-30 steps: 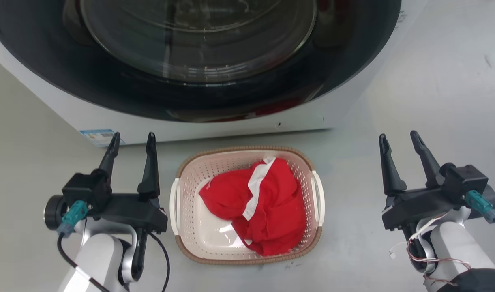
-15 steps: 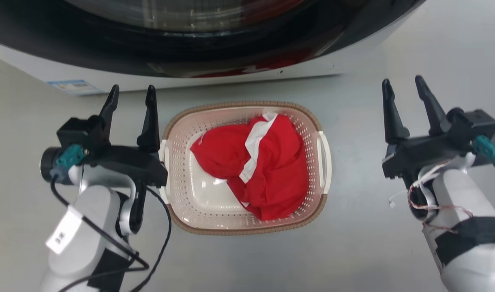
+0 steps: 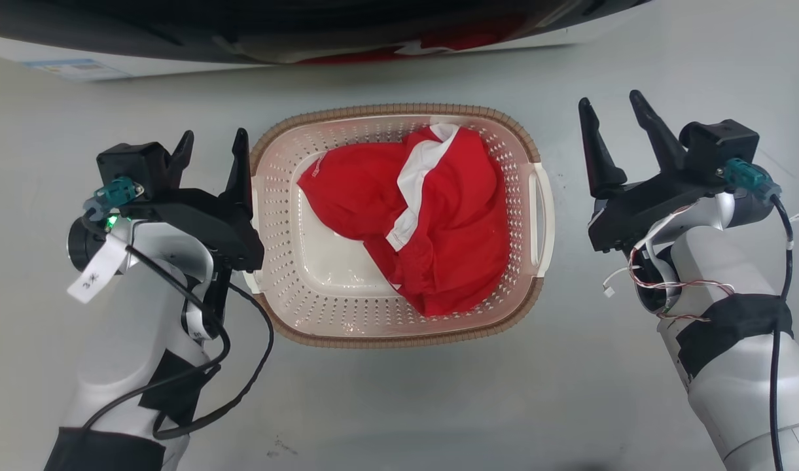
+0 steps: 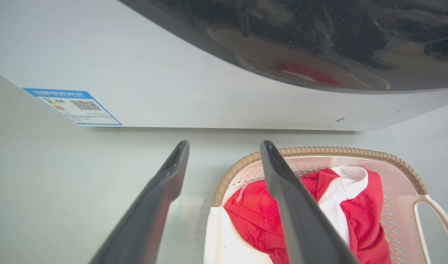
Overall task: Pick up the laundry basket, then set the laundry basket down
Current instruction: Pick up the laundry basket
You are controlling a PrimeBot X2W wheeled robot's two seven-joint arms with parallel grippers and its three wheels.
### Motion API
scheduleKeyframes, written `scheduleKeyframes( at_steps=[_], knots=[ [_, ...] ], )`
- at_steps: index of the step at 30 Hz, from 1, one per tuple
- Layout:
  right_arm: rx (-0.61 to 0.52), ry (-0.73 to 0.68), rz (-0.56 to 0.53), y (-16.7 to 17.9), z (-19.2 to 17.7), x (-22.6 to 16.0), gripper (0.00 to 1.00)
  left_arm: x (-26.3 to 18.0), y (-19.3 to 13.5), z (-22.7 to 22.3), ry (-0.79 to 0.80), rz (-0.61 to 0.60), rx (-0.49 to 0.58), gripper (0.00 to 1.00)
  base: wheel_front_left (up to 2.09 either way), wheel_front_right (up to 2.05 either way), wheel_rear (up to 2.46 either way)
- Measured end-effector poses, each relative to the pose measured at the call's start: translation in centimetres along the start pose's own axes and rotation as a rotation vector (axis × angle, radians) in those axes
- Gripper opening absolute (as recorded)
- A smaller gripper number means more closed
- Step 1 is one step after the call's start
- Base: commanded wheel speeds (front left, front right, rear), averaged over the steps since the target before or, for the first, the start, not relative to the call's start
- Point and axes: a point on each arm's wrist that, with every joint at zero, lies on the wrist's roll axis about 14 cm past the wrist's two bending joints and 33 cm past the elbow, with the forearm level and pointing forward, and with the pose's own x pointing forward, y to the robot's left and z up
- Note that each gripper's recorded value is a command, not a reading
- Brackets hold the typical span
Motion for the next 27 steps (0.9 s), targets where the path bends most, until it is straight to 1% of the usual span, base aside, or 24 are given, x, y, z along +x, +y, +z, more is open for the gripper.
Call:
scheduleKeyframes(
  at_steps=[9, 16, 22, 27],
  knots=[
    [0.015, 0.156, 0.025, 0.7, -5.4, 0.7, 1.00, 0.9, 1.2, -5.8, 0.188, 0.019, -0.021, 1.00, 0.00, 0.00, 0.00],
    [0.033, 0.270, 0.031, 1.0, -9.4, 0.3, 1.00, 1.3, 1.5, -8.8, 0.290, 0.017, -0.031, 1.00, 0.00, 0.00, 0.00],
    [0.059, 0.336, 0.031, 1.3, -11.8, -0.3, 1.00, 0.8, 2.4, -11.8, 0.381, 0.035, -0.035, 1.00, 0.00, 0.00, 0.00],
    [0.078, 0.366, 0.020, 1.1, -12.9, -0.5, 1.00, 0.6, 2.7, -13.1, 0.420, 0.045, -0.037, 1.00, 0.00, 0.00, 0.00]
  ],
)
